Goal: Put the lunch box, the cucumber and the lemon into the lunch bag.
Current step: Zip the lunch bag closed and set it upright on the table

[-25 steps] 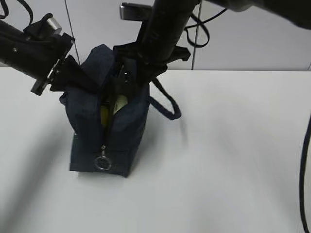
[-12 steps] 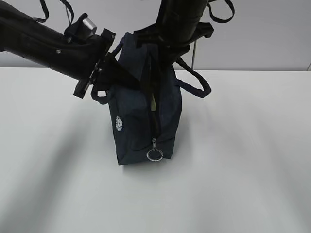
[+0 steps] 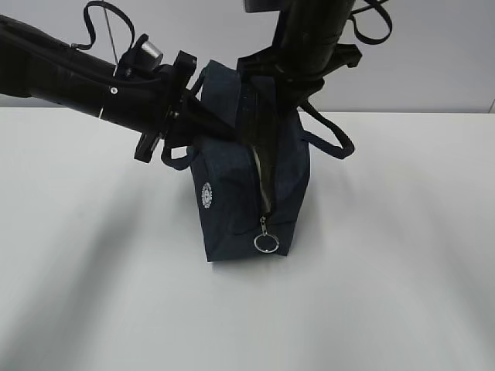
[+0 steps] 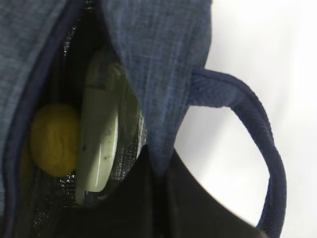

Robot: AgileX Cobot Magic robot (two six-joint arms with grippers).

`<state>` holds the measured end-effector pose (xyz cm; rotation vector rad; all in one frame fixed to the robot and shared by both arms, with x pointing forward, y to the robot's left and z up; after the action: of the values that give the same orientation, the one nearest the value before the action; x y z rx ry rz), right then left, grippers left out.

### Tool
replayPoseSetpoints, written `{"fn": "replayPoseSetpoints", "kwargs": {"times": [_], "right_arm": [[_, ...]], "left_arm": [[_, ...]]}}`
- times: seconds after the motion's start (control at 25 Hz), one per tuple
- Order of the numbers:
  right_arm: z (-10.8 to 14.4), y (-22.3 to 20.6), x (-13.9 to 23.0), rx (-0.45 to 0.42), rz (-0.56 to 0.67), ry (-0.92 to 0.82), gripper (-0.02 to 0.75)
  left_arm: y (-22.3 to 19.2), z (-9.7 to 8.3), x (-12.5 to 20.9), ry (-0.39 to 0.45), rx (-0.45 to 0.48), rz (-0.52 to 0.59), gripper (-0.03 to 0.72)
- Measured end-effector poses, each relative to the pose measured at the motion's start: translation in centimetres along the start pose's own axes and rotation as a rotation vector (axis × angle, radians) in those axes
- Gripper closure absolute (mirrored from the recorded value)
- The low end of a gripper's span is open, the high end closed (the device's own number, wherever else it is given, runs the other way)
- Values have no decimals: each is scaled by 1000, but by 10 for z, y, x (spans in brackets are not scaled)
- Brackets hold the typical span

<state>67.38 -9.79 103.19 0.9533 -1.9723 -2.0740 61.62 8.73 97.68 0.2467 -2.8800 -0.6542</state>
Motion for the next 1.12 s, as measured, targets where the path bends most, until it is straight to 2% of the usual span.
{"fn": "replayPoseSetpoints", "kwargs": {"times": [0.24,0.44,0.56,0.8,1.12], "right_arm": [[-19,-2,4,-23,0,-62,737],[-21,-13,12,-28,32,-72,737],[-25,-16,15,-27,43,-77,737],[-35,-17,17,-41,43,-105,738],[-32,-16,16,-71,37,-105,738]], "left_arm": [[-5,-6,-9,41,47,-79,701],[-25,-5,-12,57,79,-62,701],[-33,-8,-18,38,86,-62,701],[-34,-10,-20,26,84,-77,701],[-36,-6,-20,23,74,-60,701]]}}
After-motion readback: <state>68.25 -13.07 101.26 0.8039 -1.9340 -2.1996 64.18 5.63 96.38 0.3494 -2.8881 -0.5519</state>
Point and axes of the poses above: a point on each arm's last joint axis where the gripper is mounted, y pointing back along that axis away from the gripper, z along the wrist's bending axis when the last joint is at zero, x = y × z, the point moved 4 cm from there along -y, pointing out along that axis toward the gripper, and after that the axes turned 15 degrees about y, right-handed, at the moved point
